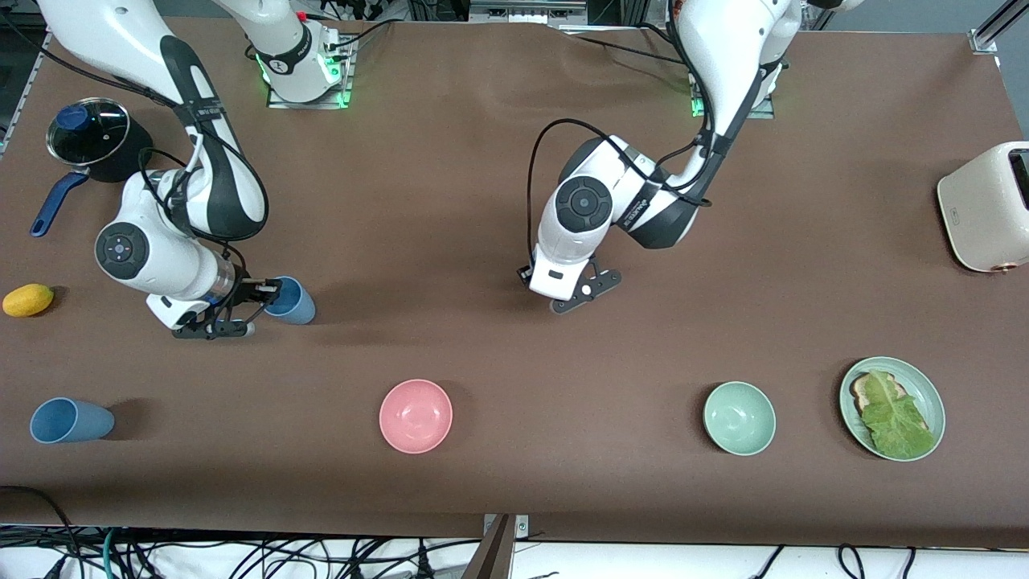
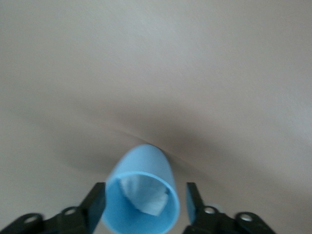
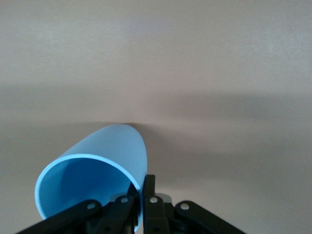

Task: Stack blue cups with both arms
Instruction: 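Place the held cup mid-table with the left gripper and release it, then move the right gripper's cup above the placed cup while the left gripper retracts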

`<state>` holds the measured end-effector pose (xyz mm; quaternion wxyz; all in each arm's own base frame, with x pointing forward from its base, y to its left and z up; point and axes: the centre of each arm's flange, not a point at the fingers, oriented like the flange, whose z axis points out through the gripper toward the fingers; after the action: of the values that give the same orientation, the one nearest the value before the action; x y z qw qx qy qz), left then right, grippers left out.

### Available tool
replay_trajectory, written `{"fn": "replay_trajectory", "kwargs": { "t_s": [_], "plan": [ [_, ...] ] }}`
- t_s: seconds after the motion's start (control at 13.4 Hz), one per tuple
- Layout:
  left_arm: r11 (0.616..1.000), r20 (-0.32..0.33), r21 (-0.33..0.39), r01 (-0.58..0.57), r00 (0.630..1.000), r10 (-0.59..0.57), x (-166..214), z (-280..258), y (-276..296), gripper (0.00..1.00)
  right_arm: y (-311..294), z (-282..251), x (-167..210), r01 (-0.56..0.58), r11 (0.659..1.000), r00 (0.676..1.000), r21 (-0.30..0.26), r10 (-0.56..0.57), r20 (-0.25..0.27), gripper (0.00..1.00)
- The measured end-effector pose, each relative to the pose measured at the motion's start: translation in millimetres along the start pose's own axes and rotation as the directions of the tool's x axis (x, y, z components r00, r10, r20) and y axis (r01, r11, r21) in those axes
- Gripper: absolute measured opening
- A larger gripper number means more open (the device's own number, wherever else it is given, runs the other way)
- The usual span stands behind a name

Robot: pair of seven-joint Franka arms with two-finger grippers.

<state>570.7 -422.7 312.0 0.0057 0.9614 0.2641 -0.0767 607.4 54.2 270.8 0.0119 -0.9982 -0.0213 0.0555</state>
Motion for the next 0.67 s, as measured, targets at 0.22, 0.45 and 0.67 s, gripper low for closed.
{"fn": "replay_trajectory", "kwargs": {
  "t_s": [0.22, 0.45, 0.67],
  "plan": [
    [0.999, 0.029, 0.037, 0.01, 1.0, -0.011, 61, -75, -36, 1.0, -36, -29, -6, -0.029, 0.999, 0.999, 0.021, 0.029, 0.018, 0.05],
    [0.996, 0.049, 0.026, -0.081, 0.996, 0.08, 134, -129, -102, 1.0, -91, -62, -16, -0.082, 0.996, 0.996, 0.034, 0.081, 0.035, 0.05],
    [0.977, 0.097, 0.014, -0.211, 0.973, 0.209, 218, -141, -193, 1.0, -181, -93, -32, -0.133, 0.991, 0.99, 0.028, 0.132, 0.04, 0.05]
  ]
}}
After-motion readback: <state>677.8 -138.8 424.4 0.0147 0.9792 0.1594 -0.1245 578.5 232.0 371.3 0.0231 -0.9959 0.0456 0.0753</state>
